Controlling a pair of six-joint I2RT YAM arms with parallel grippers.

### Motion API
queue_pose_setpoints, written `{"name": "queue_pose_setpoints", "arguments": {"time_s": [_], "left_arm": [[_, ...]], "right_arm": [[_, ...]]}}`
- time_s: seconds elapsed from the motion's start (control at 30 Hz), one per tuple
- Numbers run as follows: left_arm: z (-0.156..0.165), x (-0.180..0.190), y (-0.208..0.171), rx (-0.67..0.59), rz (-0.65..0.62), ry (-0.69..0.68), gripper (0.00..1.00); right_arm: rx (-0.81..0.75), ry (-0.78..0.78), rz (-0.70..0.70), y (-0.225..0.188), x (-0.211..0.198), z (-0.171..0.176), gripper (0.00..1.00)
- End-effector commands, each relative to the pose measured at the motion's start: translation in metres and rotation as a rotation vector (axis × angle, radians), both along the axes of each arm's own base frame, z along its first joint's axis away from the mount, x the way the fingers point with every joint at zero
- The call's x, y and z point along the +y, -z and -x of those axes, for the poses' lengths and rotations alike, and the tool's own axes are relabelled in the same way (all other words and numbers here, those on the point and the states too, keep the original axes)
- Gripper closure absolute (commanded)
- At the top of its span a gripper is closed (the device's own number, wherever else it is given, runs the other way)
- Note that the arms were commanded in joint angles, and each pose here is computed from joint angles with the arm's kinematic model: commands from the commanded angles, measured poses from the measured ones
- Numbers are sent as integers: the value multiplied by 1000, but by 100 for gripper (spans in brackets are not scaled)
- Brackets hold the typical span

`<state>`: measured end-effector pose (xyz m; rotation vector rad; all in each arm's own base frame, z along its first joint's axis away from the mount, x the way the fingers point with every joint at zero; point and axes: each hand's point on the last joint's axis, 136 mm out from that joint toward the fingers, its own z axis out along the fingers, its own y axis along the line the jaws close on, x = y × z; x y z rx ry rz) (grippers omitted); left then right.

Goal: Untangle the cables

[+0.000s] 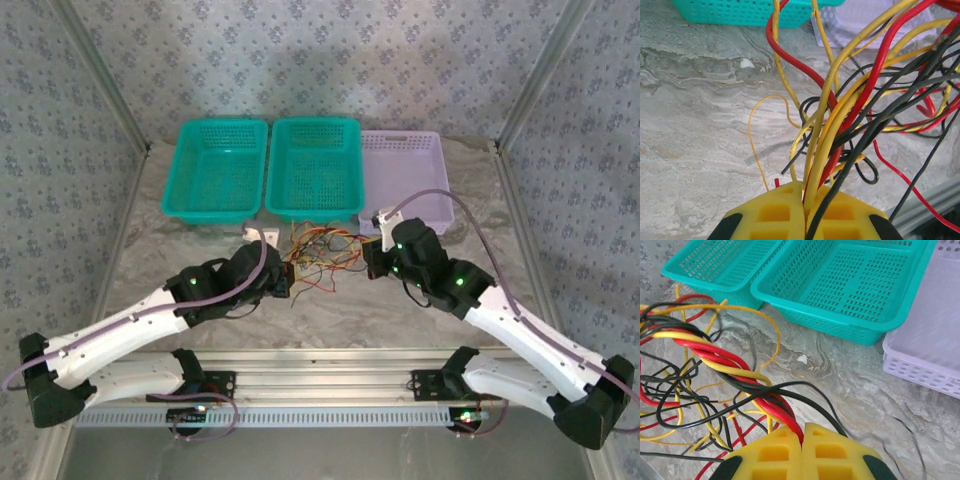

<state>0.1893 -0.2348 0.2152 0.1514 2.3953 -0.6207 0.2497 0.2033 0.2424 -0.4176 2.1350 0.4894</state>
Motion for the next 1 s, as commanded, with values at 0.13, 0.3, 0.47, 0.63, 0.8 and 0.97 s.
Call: {"name": "queue_pose_setpoints", "arguments": {"time_s": [0.13, 0.3, 0.47, 0.63, 0.8, 0.97], "left_arm": [[29, 117, 34, 122, -354, -109, 100], [27, 127, 28, 146, -314, -152, 100], [26, 140, 26, 201, -389, -168, 100], [26, 161, 7, 171, -373, -224, 100], [28, 165, 1, 161, -323, -230, 100], [24, 176, 1, 157, -380, -282, 100]], "right_arm": [[-19, 475, 112, -11, -126, -22, 100], [35, 617, -10, -11, -163, -23, 100], [33, 760, -119, -16, -192, -19, 100], [60, 831, -188, -10, -206, -18, 100], [80, 812, -235, -6, -201, -22, 100], [73, 911, -326, -14, -218, -19, 100]]}}
